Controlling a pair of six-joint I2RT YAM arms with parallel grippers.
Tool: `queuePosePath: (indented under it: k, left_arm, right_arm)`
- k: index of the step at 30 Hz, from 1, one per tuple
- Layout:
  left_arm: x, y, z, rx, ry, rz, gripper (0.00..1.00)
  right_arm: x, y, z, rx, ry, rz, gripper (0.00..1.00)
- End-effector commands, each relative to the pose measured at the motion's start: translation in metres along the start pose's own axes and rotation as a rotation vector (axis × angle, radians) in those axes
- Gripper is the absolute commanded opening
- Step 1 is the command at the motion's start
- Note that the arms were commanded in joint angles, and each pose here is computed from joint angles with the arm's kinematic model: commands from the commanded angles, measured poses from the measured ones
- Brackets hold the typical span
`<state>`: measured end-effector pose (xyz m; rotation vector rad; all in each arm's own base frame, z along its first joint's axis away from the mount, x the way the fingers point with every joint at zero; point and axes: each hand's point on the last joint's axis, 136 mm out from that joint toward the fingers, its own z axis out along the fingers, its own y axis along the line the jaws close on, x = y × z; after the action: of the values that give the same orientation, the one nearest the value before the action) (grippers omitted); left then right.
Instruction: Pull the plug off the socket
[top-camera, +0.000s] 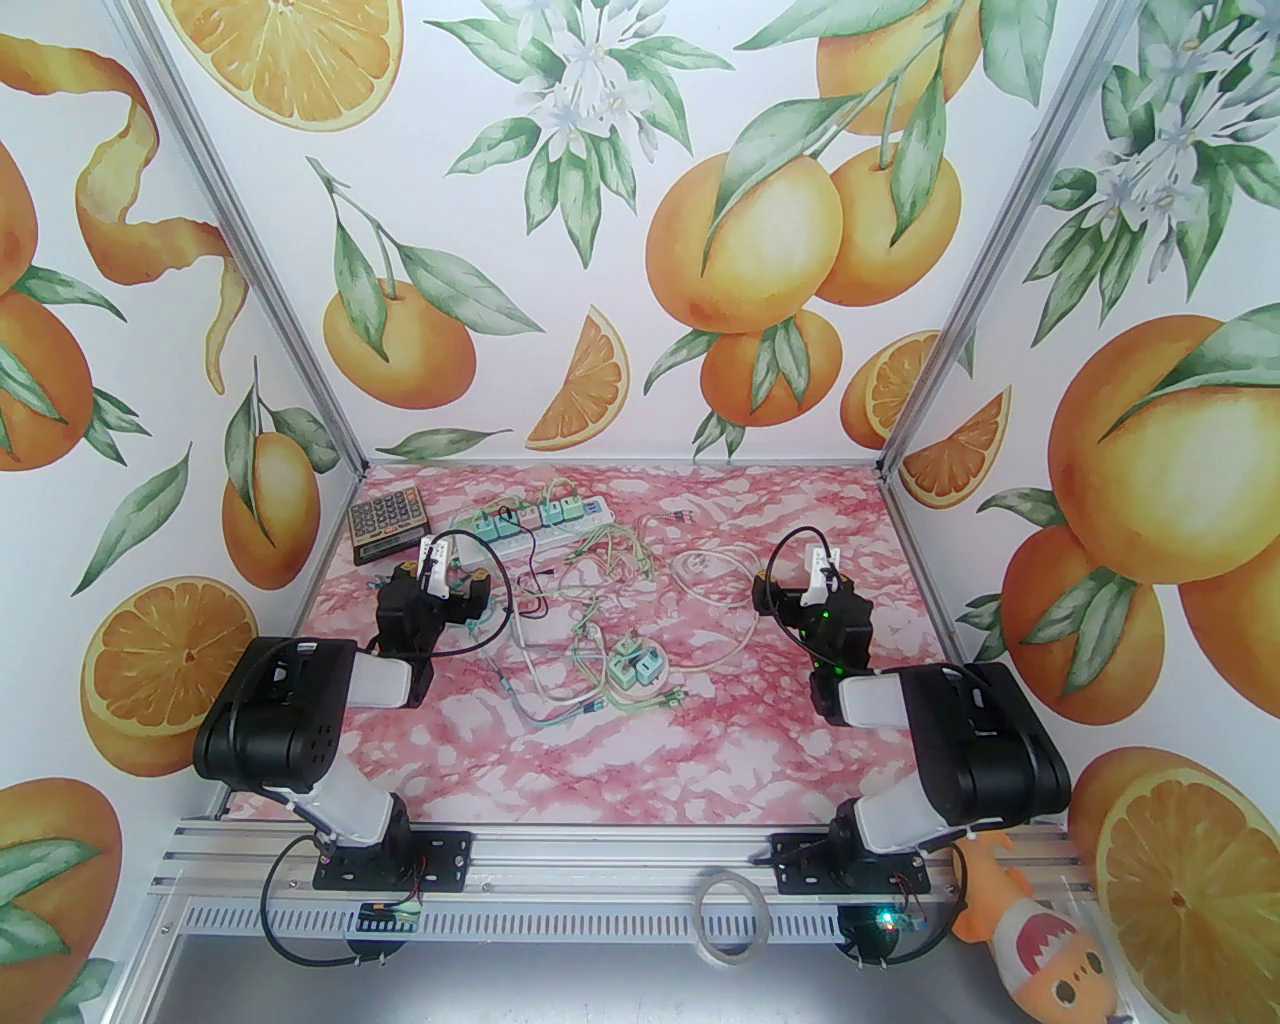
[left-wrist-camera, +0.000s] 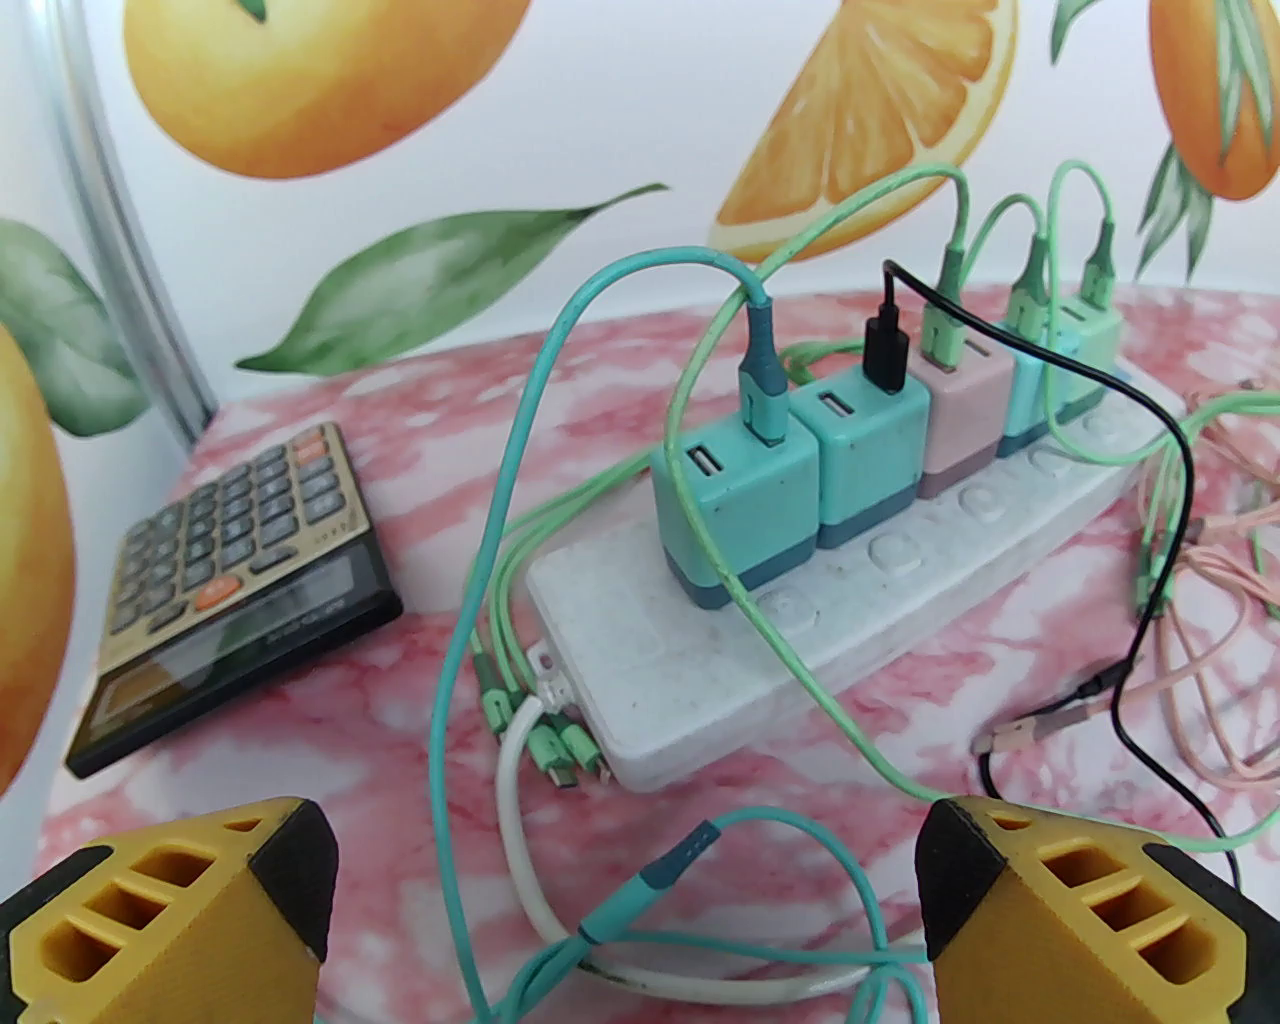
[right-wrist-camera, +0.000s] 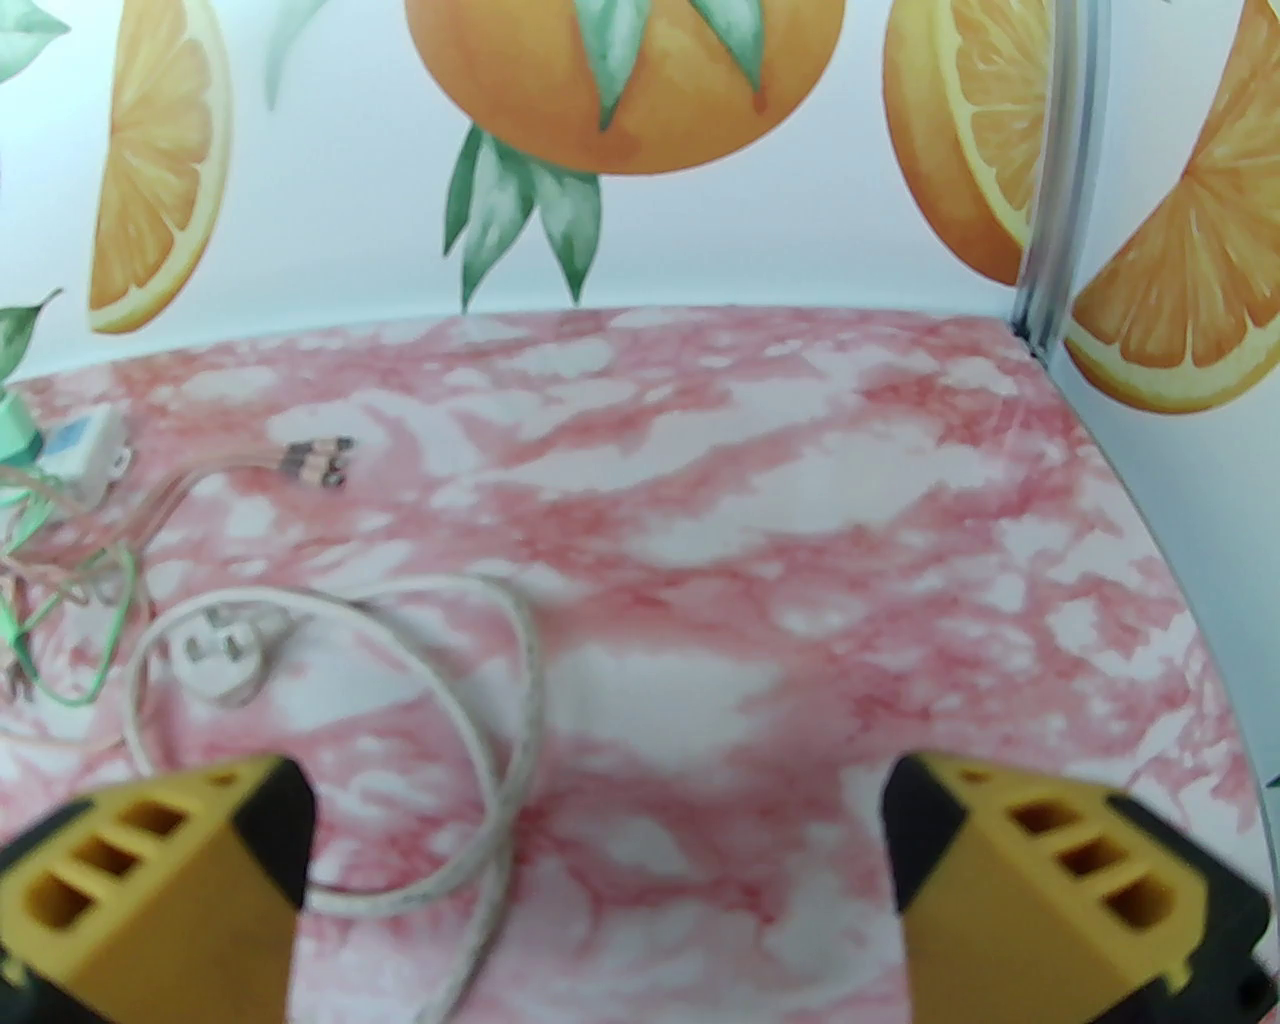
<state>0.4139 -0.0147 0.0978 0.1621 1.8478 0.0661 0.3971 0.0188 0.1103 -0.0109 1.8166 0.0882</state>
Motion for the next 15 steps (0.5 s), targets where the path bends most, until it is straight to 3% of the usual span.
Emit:
queuePosePath:
  k: [1,15]
  left_arm:
    - [-0.0066,0.0003,0.0024,0.009,-0.015,0.003,1.00]
    - [-0.0064,0.0001,0.0024,0.010,-0.014,0.003,1.00]
  right_arm:
    - [-0.0058,0.0033,0.0018,-0.017,-0.018,0.008,1.00]
    - [-0.0064,0.0038,0.0020,-0.018,-0.019,0.008,1.00]
